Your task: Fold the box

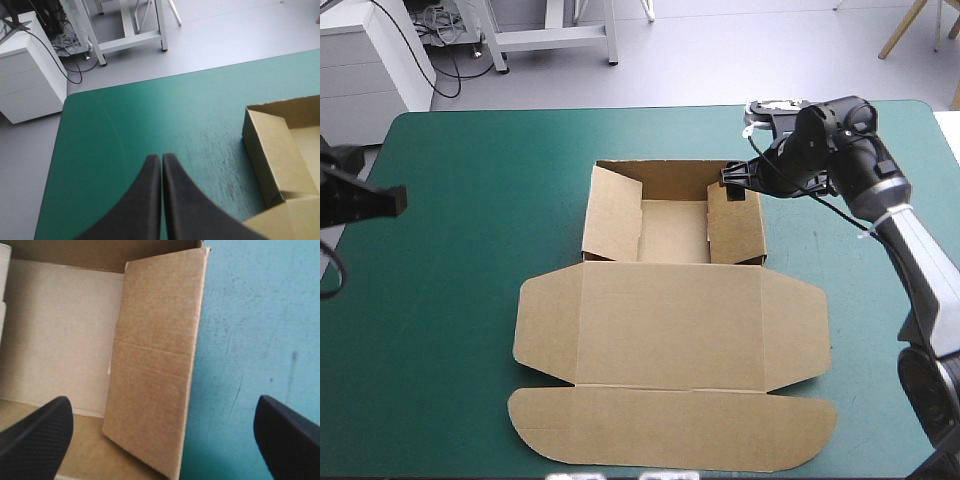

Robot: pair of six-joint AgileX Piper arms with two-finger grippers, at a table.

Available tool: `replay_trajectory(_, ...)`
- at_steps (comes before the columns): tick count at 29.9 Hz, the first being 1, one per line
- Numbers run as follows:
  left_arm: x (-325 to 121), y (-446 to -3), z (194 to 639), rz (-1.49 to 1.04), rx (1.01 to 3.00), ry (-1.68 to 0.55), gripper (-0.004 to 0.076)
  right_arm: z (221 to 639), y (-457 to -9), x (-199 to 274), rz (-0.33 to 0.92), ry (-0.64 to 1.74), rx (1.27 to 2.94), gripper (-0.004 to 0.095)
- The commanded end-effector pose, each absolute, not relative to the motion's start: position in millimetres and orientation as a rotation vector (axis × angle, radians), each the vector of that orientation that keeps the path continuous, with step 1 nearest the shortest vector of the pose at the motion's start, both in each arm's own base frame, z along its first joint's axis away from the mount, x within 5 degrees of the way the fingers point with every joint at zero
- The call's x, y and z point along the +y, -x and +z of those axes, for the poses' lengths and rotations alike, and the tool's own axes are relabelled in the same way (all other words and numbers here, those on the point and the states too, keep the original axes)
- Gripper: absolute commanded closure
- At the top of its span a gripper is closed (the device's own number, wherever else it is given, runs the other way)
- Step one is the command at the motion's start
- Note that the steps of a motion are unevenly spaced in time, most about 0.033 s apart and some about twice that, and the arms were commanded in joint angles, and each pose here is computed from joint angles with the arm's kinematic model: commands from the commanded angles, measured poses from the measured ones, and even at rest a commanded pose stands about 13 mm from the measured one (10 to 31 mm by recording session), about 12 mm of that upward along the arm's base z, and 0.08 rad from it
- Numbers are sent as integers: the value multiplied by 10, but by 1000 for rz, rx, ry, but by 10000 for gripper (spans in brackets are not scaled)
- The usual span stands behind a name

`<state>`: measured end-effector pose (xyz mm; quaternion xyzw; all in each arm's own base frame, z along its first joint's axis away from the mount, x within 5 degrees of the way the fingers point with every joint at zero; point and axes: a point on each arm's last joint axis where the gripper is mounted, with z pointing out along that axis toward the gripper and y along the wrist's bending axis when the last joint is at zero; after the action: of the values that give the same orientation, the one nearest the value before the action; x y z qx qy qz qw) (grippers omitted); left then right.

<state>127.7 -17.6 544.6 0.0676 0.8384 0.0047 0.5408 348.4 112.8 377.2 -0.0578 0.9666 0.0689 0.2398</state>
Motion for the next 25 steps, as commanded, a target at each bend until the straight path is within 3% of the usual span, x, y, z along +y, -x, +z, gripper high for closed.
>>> replay_trajectory(1, -125, -977, 5295, -21, 2033, -169, 734, 3761, -3598, 1142, 187, 165, 2592, 7)
replay_trajectory(11, -146, -656, 4744, -144, 2136, -214, 734, 3154, -3936, 1232, 129, 203, 2733, 7)
replay_trajectory(21, -195, -594, 4717, -230, 2135, -234, 734, 2943, -4001, 1252, 109, 200, 2806, 8)
replay_trajectory(23, -195, -594, 4717, -229, 2135, -236, 734, 2941, -3995, 1250, 108, 197, 2813, 47)
replay_trajectory(25, -195, -594, 4717, -228, 2134, -238, 734, 2937, -3984, 1247, 104, 198, 2826, 158)
